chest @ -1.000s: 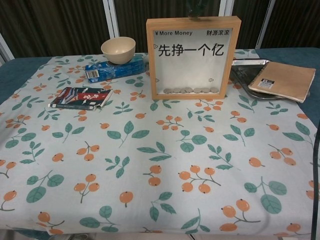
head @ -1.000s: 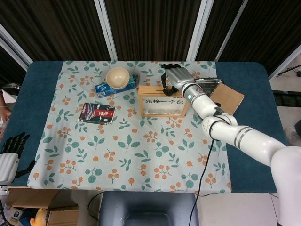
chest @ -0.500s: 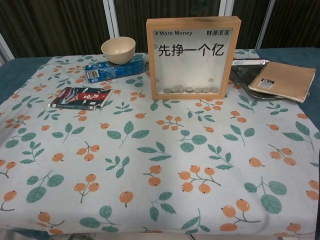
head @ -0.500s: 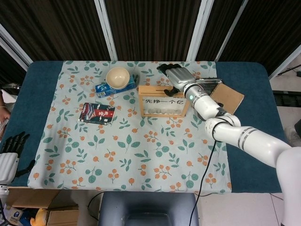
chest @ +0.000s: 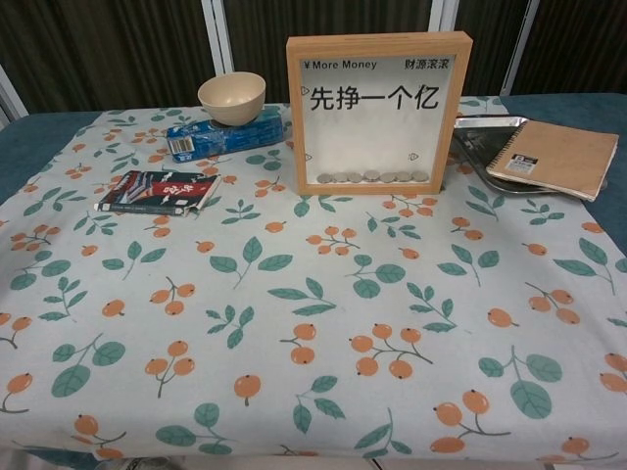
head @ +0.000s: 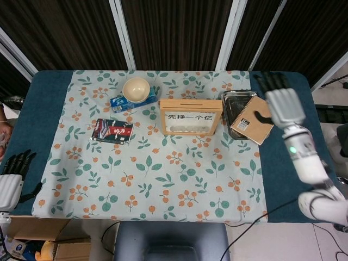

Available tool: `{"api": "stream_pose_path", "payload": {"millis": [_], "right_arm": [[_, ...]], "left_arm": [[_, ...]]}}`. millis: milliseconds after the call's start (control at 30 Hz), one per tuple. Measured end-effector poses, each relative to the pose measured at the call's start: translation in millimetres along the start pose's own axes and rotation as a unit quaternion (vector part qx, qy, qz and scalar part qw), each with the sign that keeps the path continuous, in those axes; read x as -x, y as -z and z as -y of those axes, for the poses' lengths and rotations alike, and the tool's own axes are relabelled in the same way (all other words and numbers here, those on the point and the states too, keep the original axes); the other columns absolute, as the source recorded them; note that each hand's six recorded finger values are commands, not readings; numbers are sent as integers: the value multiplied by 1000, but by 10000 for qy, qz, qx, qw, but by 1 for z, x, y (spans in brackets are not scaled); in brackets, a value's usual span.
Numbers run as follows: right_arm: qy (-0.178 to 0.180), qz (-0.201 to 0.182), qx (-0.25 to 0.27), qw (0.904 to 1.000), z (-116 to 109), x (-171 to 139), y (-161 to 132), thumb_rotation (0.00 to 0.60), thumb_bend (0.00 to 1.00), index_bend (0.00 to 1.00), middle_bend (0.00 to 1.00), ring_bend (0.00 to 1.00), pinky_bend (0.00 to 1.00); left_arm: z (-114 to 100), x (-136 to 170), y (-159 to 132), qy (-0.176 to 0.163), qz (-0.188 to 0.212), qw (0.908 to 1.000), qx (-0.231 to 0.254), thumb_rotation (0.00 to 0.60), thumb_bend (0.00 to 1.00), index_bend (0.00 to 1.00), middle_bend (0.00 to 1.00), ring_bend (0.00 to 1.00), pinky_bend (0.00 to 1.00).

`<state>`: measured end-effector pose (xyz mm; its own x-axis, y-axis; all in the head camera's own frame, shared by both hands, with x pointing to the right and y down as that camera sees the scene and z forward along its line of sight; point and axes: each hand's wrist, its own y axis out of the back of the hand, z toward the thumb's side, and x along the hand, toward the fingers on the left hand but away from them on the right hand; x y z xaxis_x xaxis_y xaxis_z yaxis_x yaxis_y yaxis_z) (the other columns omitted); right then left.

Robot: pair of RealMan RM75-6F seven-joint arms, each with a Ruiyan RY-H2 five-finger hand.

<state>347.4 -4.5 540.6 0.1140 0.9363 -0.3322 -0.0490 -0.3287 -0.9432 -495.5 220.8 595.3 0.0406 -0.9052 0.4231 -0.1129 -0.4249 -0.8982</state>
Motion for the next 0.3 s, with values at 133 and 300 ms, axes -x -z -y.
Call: {"api": "stream_pose_path", "payload": {"millis": [133,300], "right_arm": [[-8,1002,-101,9949,40,-94,78,600,439,0,0,0,0],[-346,1652,-82,9856,92,-196,117,600,439,0,0,0,0]], "left_arm": [[-4,2,-3,-60,27,10000,-51,600,321,0,0,0,0],[-4,5,-5,-48,81,9999,-90,600,321,0,0,0,0]]}}
